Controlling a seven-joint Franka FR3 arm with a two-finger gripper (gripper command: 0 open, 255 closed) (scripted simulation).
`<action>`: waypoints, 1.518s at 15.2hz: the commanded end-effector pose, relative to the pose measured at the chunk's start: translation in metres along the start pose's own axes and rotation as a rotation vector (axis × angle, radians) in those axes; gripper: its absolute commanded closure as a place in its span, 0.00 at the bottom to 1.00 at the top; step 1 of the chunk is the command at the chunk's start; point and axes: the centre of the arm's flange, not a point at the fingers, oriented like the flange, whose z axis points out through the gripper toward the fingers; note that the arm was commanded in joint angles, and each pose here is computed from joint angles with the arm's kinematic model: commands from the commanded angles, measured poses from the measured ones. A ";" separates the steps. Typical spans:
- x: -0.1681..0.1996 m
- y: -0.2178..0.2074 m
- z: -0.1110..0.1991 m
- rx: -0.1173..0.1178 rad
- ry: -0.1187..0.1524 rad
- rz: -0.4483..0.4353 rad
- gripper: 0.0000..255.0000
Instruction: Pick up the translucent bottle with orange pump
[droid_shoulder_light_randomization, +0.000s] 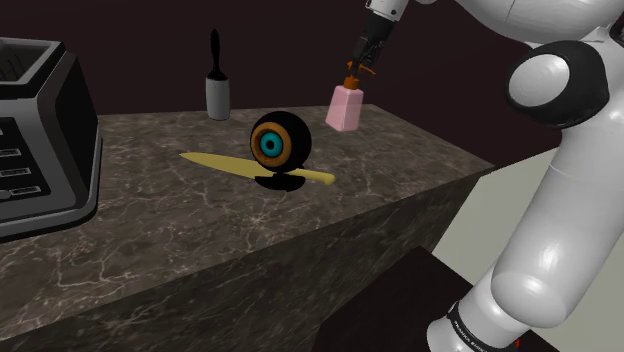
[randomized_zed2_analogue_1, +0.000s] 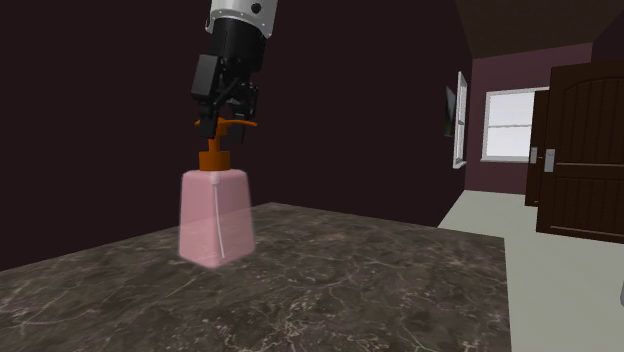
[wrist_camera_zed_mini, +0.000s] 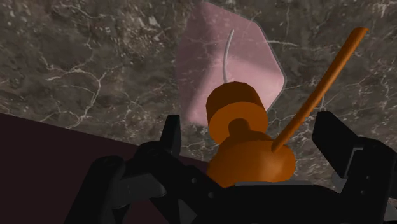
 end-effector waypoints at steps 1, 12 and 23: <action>-0.001 -0.001 0.003 0.000 0.001 0.000 0.00; 0.000 -0.001 -0.002 0.000 0.001 0.000 1.00; 0.011 -0.004 -0.059 0.000 0.001 0.000 1.00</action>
